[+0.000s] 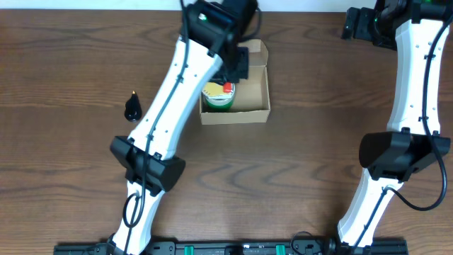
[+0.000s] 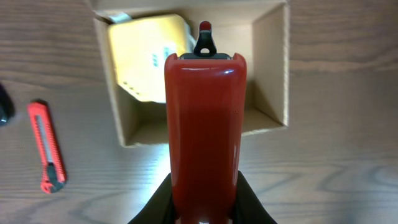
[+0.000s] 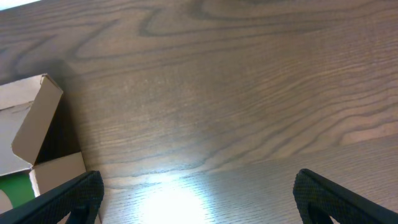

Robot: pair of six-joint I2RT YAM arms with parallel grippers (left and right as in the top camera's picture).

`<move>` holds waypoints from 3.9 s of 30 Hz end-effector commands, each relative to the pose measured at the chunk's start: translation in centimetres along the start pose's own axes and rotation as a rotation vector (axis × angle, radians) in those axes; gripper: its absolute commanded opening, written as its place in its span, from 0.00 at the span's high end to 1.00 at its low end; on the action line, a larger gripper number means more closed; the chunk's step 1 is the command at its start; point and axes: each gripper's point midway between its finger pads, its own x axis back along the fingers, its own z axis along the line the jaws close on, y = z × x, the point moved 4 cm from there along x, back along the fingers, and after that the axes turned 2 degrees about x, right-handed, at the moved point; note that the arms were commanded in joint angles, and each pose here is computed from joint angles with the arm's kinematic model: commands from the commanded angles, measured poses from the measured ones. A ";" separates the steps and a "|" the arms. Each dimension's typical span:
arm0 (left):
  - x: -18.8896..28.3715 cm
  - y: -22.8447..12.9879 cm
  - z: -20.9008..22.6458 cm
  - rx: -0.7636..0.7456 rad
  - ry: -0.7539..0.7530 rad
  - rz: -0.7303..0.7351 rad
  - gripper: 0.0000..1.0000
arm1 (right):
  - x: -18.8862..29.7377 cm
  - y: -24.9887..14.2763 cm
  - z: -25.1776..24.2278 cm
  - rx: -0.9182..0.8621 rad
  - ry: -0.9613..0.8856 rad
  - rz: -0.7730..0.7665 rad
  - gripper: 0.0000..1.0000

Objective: Pack container
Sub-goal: 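Carry the red marker over the box and lower it inside, then open the left gripper and withdraw it from the box, then move the left gripper above the black pencil sharpener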

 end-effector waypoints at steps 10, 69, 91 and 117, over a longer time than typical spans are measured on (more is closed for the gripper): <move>-5.0 -0.8 -4.0 -0.037 -0.040 0.080 0.94 | 0.8 0.2 0.1 -0.013 0.007 -0.020 0.01; -1.5 1.8 1.0 -0.183 0.281 -0.117 0.39 | 0.8 0.2 0.1 -0.013 0.007 -0.020 0.01; 6.4 -2.5 19.8 0.045 0.475 0.028 0.30 | 0.8 0.2 0.1 -0.013 0.007 -0.020 0.01; -10.9 -3.5 26.9 0.062 0.133 0.326 0.25 | 0.8 0.2 0.1 -0.013 0.007 -0.020 0.01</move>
